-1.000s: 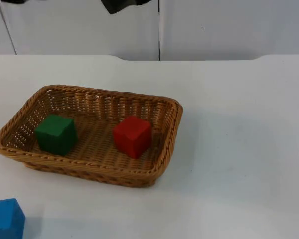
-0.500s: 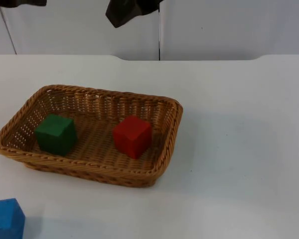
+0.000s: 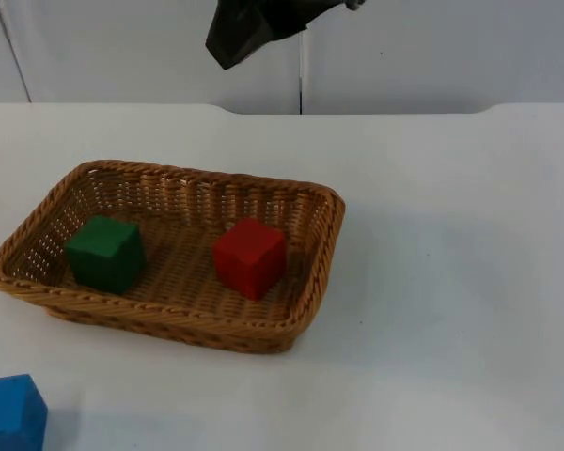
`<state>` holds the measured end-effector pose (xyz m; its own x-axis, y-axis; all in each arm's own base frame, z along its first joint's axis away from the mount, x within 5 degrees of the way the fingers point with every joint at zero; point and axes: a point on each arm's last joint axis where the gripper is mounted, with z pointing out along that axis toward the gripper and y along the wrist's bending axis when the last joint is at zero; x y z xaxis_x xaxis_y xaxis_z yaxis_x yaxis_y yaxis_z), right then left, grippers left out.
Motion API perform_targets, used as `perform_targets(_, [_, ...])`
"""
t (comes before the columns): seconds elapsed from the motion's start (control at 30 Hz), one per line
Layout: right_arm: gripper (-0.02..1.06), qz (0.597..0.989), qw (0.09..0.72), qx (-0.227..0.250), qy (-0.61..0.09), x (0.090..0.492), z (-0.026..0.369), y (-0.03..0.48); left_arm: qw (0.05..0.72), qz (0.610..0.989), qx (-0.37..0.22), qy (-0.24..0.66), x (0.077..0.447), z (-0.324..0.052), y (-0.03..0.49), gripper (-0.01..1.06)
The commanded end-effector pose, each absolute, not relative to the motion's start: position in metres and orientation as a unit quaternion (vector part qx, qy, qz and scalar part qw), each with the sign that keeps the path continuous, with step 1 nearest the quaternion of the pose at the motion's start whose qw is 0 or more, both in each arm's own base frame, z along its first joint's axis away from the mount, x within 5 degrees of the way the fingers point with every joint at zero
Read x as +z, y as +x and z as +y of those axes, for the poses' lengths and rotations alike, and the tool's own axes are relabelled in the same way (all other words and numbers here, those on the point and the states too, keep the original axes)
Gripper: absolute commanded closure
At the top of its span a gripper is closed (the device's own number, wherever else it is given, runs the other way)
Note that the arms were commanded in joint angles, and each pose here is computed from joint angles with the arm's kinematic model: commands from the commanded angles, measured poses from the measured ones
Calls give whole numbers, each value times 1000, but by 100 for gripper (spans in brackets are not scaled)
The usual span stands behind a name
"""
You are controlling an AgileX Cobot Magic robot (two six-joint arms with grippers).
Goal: Pick up one cube with each hand and place exactly two cubes into the same basket, leaving the remaining cube outside.
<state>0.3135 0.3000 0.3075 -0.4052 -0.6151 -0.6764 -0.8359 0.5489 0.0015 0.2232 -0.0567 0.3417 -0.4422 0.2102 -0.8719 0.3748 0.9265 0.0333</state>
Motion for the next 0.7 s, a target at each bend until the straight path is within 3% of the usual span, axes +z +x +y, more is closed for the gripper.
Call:
perform_targets(0.0, [42, 821, 314, 180, -443, 314, 299, 308, 508, 841, -94, 164, 348, -56, 214, 9])
perform_targets(0.3, [42, 807, 354, 187, -434, 341, 284, 292, 512, 835, -110, 168, 359, -55, 194, 9])
perform_targets(0.67, [42, 815, 363, 183, -413, 324, 242, 249, 503, 837, -138, 167, 356, -55, 169, 9])
